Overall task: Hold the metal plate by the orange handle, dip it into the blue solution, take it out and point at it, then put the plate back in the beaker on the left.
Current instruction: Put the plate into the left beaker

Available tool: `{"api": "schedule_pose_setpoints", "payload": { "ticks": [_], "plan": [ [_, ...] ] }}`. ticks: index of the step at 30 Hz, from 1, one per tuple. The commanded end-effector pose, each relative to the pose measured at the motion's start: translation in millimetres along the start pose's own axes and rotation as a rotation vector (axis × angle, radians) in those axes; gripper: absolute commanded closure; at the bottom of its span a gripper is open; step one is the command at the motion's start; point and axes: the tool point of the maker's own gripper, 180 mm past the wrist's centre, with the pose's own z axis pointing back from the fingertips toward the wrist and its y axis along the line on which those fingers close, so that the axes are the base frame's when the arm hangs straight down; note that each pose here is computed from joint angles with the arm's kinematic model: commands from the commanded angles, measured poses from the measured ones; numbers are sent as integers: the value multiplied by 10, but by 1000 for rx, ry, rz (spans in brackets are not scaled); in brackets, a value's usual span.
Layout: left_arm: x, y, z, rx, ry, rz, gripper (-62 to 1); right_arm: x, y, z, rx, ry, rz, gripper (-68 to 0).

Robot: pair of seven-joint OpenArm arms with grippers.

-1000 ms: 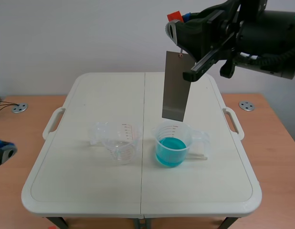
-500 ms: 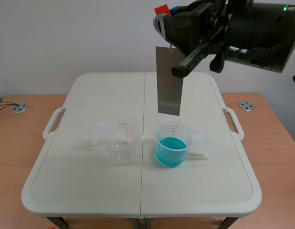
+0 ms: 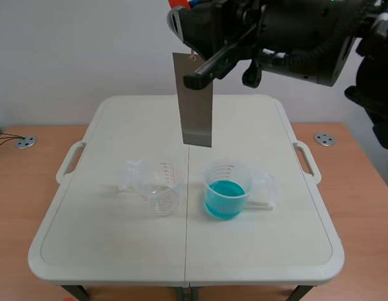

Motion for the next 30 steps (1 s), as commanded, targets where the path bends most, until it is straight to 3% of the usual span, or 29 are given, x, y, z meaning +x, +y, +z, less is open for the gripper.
{"api": "schedule_pose_setpoints", "payload": {
  "ticks": [1, 6, 13, 30],
  "plan": [
    [17, -68, -46, -22, -5, -16, -27, 161, -27, -47, -3, -53, 14, -13],
    [-179, -314, -136, -95, 56, -10, -27, 132, 6, -170, 14, -55, -5, -13],
    [-334, -507, -201, -153, 123, -15, -27, 92, 23, -338, 31, -57, -43, -13],
    [-343, -540, -212, -163, 125, -14, -27, -168, 106, -636, 74, -6, -111, -13]
  ]
}}
